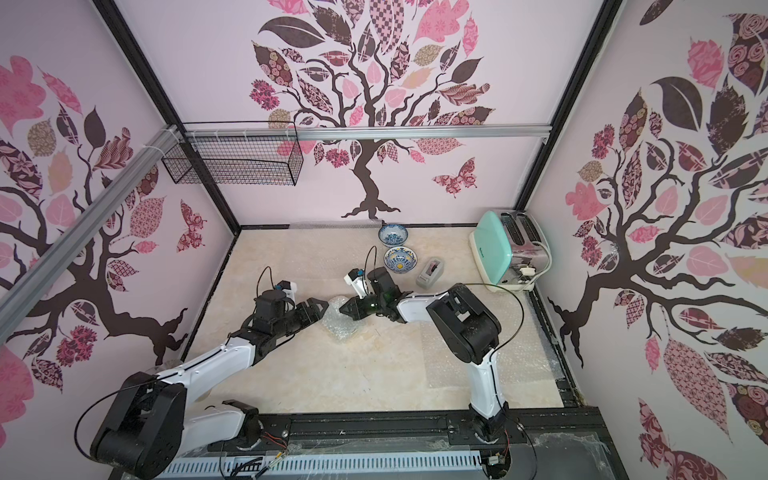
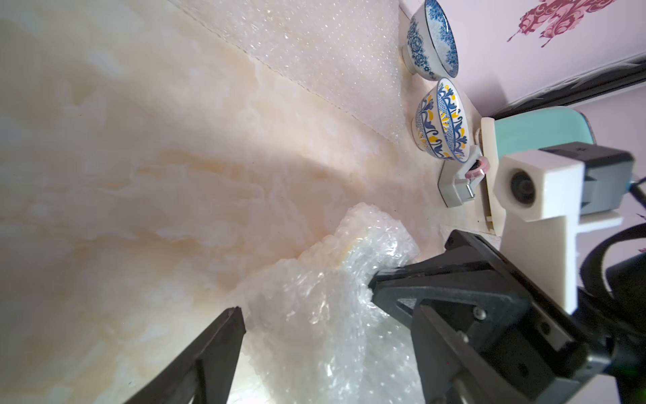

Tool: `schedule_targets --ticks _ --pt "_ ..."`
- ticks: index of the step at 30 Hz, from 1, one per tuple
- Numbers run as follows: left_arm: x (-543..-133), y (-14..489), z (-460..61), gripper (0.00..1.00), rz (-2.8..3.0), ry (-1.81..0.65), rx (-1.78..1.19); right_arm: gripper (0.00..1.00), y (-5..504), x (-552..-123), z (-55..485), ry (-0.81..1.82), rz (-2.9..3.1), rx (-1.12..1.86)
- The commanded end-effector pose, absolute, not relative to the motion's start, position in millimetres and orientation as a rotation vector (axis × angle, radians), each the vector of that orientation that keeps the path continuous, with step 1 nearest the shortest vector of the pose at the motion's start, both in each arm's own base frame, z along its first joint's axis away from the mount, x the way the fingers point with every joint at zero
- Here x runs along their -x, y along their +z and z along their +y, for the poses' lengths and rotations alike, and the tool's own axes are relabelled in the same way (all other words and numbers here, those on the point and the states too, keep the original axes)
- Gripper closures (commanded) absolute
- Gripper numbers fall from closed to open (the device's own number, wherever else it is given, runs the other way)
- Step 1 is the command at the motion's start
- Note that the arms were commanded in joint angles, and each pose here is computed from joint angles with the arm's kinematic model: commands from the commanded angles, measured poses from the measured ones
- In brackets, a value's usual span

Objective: Wrap bowls in bubble wrap
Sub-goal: Stick the tape on the bubble wrap.

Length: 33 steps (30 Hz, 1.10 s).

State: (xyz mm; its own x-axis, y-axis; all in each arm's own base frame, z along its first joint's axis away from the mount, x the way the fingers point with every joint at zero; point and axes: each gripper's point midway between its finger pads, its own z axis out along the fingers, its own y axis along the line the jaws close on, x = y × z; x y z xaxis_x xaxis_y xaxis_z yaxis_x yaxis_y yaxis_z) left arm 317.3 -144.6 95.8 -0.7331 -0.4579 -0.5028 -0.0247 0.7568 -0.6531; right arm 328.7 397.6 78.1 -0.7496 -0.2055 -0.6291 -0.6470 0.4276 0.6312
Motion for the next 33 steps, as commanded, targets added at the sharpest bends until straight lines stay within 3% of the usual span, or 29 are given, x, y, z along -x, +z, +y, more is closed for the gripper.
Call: schedule_targets --ticks 1,6,14,33 --pt "-333 115 -140 0.18 2.163 -0.798 0.317 1.0 74 -329 400 1.268 2.243 0.723" --pt "-339 117 -124 0.15 2.131 -0.675 0.32 1.0 75 -329 400 1.267 2.242 0.723" --pt "-335 151 -165 0.15 2.073 -0.817 -0.089 1.0 75 -327 400 1.271 2.246 0.723" --pt "-335 99 -173 0.16 2.246 -0.786 -0.189 1.0 73 -324 399 1.276 2.259 0.739"
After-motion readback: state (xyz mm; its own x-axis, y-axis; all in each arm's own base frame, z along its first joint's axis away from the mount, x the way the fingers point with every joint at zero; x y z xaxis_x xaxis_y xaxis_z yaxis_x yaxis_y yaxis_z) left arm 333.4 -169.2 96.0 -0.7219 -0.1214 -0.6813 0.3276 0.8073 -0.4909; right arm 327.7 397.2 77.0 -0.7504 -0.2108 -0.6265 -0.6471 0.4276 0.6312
